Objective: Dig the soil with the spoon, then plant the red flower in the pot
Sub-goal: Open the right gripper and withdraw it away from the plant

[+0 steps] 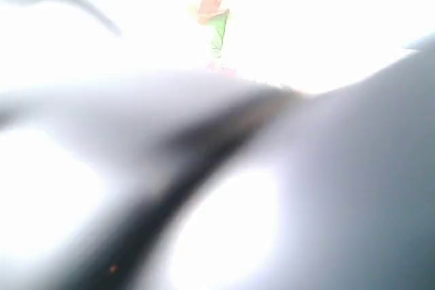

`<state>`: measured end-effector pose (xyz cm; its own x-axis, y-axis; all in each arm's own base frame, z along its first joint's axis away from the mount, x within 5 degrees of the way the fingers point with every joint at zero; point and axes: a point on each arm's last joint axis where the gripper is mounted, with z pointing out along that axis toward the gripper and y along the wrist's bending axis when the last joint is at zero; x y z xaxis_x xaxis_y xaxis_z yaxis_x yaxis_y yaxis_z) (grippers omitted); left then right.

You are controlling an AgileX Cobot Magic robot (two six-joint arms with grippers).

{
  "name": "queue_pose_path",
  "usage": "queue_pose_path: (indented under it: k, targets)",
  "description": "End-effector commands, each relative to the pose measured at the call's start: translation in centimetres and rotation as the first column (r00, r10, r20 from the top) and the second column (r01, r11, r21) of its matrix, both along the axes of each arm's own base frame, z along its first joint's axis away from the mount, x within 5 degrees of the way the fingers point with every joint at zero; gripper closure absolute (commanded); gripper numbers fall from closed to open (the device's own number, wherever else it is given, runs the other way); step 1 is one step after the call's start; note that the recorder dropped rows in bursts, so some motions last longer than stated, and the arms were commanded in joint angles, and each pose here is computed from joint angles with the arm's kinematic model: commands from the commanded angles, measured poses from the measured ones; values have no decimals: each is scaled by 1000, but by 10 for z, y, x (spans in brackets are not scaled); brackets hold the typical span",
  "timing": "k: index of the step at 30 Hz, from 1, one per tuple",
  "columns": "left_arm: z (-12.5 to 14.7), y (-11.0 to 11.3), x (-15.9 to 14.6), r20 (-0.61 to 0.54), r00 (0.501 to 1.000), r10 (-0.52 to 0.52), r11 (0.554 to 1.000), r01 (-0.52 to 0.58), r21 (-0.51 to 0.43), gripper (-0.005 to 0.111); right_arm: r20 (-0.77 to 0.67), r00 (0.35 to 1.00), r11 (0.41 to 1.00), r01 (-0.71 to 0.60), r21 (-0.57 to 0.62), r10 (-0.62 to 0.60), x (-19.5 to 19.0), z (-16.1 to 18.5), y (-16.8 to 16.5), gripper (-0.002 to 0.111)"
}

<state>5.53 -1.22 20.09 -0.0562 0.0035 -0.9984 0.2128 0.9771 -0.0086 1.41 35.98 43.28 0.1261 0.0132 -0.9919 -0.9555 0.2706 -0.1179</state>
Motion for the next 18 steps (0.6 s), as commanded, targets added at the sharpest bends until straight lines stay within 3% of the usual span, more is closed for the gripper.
queue_pose_path:
  k: [1, 9, 18]
  targets:
    - [1, 0, 0, 17, 1000, -6, 1000, 6, 4, 106, -56, 998, 970, 45, 239, -32, 1, 82, -42, 96]
    - [1, 0, 0, 17, 1000, -6, 1000, 6, 4, 106, -117, 944, 945, 318, 80, -308, 24, 67, -53, 96]
    - [1, 0, 0, 17, 1000, -6, 1000, 6, 4, 106, -125, 926, 930, 364, 47, -356, 30, 55, -90, 96]
